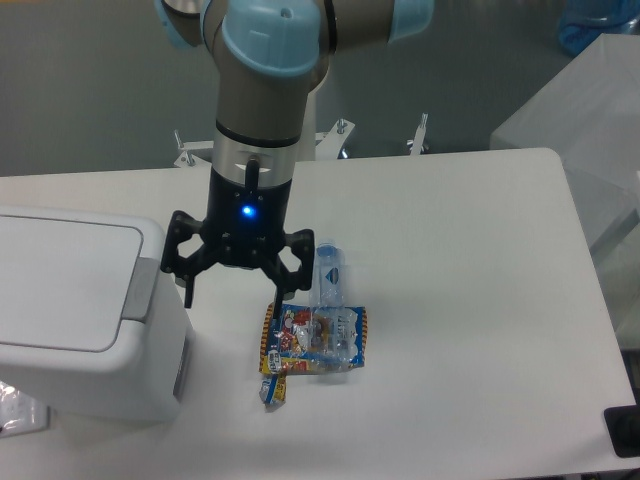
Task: Open the trash can
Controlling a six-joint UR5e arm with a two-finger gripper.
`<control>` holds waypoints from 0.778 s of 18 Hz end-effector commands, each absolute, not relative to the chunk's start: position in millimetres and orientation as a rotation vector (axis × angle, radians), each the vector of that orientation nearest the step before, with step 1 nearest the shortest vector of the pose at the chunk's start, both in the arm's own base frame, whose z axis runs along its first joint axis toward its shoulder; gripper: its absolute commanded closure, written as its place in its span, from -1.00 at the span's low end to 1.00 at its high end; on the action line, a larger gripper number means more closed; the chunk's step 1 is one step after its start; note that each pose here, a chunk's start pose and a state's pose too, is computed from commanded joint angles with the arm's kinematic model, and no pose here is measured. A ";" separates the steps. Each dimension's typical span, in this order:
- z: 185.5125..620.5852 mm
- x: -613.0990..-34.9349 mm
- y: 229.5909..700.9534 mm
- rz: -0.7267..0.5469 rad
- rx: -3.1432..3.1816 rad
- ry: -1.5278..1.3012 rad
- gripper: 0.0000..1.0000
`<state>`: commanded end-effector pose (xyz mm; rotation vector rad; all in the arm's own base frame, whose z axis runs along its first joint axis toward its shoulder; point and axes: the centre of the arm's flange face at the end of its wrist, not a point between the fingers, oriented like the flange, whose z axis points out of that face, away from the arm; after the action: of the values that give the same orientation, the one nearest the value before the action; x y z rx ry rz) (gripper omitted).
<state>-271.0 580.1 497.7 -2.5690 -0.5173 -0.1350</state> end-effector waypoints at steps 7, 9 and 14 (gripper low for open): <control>495.9 -260.2 584.1 -0.167 -2.567 -0.520 -1.00; 493.5 -259.1 584.2 -0.171 -2.571 -0.522 -1.00; 491.9 -254.5 586.0 -0.175 -2.575 -0.513 -1.00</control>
<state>-254.5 586.0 491.9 -2.5755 -0.5132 -0.1754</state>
